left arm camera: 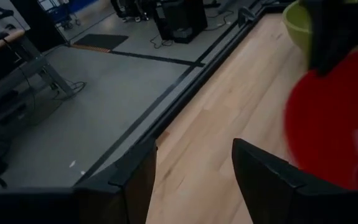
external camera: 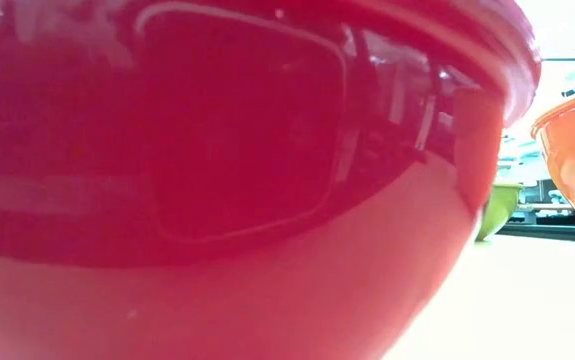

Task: Nest bowls inside each other
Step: Move the red bowl to the center of the table, then stack the orange bowl on top of the red bowl

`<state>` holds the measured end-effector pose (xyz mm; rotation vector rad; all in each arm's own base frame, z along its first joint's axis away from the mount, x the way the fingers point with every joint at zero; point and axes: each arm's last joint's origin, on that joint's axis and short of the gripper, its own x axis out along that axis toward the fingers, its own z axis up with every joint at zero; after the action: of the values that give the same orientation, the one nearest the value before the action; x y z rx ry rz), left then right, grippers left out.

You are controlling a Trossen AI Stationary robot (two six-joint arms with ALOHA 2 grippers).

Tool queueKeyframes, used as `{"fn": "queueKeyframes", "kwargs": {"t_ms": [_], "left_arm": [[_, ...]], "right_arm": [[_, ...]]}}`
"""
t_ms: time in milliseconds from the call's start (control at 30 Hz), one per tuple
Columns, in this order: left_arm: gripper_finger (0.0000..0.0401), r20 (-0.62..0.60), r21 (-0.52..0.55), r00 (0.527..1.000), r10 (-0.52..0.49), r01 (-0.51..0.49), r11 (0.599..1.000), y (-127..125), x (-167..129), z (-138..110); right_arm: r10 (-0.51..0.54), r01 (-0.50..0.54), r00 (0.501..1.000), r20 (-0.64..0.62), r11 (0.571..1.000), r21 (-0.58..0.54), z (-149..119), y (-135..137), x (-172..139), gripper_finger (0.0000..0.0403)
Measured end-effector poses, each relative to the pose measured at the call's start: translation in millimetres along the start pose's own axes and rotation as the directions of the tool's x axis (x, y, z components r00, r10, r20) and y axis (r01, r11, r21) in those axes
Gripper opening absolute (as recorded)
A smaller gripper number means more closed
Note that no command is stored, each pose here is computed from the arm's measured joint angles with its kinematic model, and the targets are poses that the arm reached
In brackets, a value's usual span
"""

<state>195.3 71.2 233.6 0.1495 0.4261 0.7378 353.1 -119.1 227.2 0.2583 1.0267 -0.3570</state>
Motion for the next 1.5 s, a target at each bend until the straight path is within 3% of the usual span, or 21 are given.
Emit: {"fn": "queueKeyframes", "kwargs": {"t_ms": [133, 300, 500, 567, 667, 800, 933, 1033, 1200, 1333, 1500], "left_arm": [[0.0213, 0.005, 0.005, 1.000, 0.001, -0.001, 1.000, 0, 0, 1], [0.0213, -0.018, 0.011, 1.000, -0.002, 0.002, 1.000, 0, 0, -1], [0.0213, -0.045, 0.012, 0.998, -0.042, 0.042, 0.999, -2, -14, -3], [0.0213, -0.076, 0.000, 0.995, -0.066, 0.066, 0.998, -3, -23, -7], [0.0213, -0.145, -0.031, 0.983, -0.112, 0.108, 0.994, -5, -36, -14], [0.0213, -0.194, -0.041, 0.959, -0.208, 0.204, 0.978, -13, -55, -22], [0.0213, -0.196, -0.099, 0.906, -0.376, 0.363, 0.927, -21, -74, -20], [0.0213, -0.188, -0.161, 0.854, -0.486, 0.461, 0.873, -28, -87, -11], [0.0213, -0.121, -0.128, 0.808, -0.577, 0.563, 0.816, -43, -99, -5], [0.0213, -0.073, -0.072, 0.810, -0.582, 0.578, 0.813, -53, -99, 0], [0.0213, -0.073, -0.001, 0.826, -0.559, 0.560, 0.828, -63, -89, 1]], "right_arm": [[-0.075, 0.075, 0.996, -0.048, 0.997, 0.004, -9, 4, -24, 0.0048], [-0.100, 0.103, 0.992, -0.072, 0.994, 0.044, -19, 4, -51, 0.0093], [-0.308, 0.316, 0.948, -0.080, 0.941, 0.122, -34, -4, -92, 0.0158], [-0.330, 0.342, 0.938, -0.104, 0.930, 0.133, -45, -7, -100, 0.0173], [-0.266, 0.296, 0.945, -0.191, 0.942, 0.155, -70, -10, -97, 0.0184], [-0.264, 0.314, 0.940, -0.218, 0.919, 0.239, -100, -12, -92, 0.0182], [-0.279, 0.327, 0.940, -0.198, 0.901, 0.284, -124, -7, -90, 0.0178], [-0.187, 0.260, 0.954, -0.234, 0.906, 0.334, -142, -2, -89, 0.0178], [-0.001, 0.130, 0.956, -0.294, 0.899, 0.419, -164, 25, -96, 0.0178], [0.074, 0.067, 0.926, -0.371, 0.933, 0.352, -176, 55, -113, 0.0177], [0.057, 0.002, 0.906, -0.420, 0.990, 0.138, -193, 84, -128, 0.0177]]}}
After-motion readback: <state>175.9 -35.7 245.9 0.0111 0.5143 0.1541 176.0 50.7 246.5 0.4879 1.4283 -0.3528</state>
